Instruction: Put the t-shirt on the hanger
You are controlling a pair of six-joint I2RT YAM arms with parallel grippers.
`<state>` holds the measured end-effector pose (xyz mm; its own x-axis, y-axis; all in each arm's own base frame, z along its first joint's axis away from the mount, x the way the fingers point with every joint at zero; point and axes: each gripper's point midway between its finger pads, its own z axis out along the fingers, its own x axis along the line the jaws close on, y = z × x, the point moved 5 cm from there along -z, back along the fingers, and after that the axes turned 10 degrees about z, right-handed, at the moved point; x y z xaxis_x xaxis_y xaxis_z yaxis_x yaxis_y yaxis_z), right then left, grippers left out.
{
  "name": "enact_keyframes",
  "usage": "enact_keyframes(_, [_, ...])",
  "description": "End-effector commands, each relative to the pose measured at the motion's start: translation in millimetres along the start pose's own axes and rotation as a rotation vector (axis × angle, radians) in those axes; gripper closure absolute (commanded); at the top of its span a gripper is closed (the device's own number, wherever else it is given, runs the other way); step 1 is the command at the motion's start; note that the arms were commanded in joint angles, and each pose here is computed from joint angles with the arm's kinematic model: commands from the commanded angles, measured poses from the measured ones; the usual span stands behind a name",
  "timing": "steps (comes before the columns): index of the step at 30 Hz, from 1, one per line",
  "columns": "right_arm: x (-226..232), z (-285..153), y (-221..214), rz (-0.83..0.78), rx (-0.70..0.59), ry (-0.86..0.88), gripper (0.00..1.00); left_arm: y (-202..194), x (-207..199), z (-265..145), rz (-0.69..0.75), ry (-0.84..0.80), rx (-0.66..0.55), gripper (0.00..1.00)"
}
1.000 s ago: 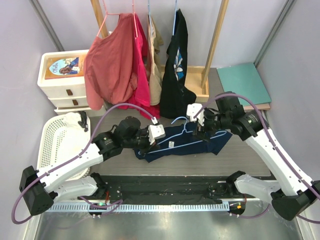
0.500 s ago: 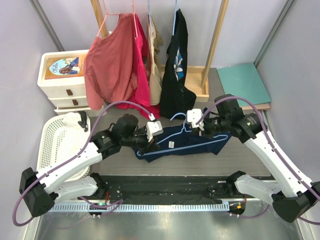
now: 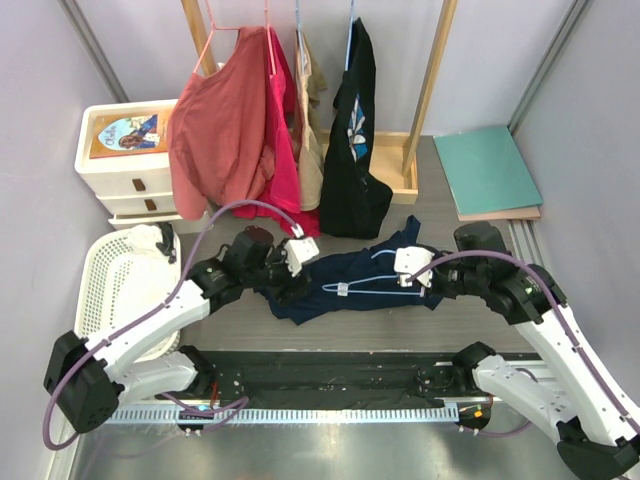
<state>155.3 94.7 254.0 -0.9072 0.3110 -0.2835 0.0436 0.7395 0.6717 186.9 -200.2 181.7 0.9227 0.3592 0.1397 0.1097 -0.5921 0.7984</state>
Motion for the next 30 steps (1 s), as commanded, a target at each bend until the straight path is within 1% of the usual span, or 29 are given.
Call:
enact_keyframes(1, [-8,6,-16,0.01,0.079,-0.066,0.99,-6,-2,22,0.19,-0.069,0.004,0.35])
enact_keyframes(5, [-17,21,-17,0.011,0.09,-0.089,0.99,-8,3,39,0.21,-0.072,0.051,0.32])
enact_keyframes(7, [-25,27,-14,-0.002,0.069,-0.117,0.99,-7,6,42,0.228,-0.065,0.057,0.31])
enact_keyframes(9, [-26,31,-11,-0.011,0.047,-0.11,0.99,-11,7,47,0.235,-0.071,0.075,0.31])
enact_keyframes(10, [-28,34,-10,-0.017,0.043,-0.101,0.99,-11,8,48,0.249,-0.072,0.08,0.31])
enact_keyframes(14, [-32,43,-5,-0.038,0.017,-0.08,0.99,-19,9,56,0.231,-0.094,0.116,0.33])
enact_keyframes(17, [-35,46,2,-0.05,-0.003,-0.063,0.99,-18,10,59,0.248,-0.101,0.104,0.35])
enact_keyframes(21, [-37,49,7,-0.071,-0.023,-0.038,0.99,-18,17,65,0.263,-0.079,0.11,0.53])
enact_keyframes(22, [-37,51,6,-0.078,-0.022,-0.025,0.99,-19,19,64,0.261,-0.074,0.113,0.64])
enact_keyframes(23, [-37,55,5,-0.078,-0.015,-0.014,0.99,-18,22,64,0.258,-0.066,0.112,0.69])
enact_keyframes(24, [-39,56,4,-0.091,-0.018,-0.014,0.99,-17,23,63,0.257,-0.068,0.11,0.79])
enact_keyframes(26, [-43,59,6,-0.085,-0.038,-0.006,0.99,-17,27,62,0.249,-0.068,0.113,0.84])
enact_keyframes(27, [-47,62,8,-0.091,-0.05,-0.011,0.99,-16,28,62,0.254,-0.073,0.111,0.89])
enact_keyframes(30, [-53,68,10,-0.112,-0.066,-0.016,0.99,-15,28,58,0.255,-0.102,0.109,0.98])
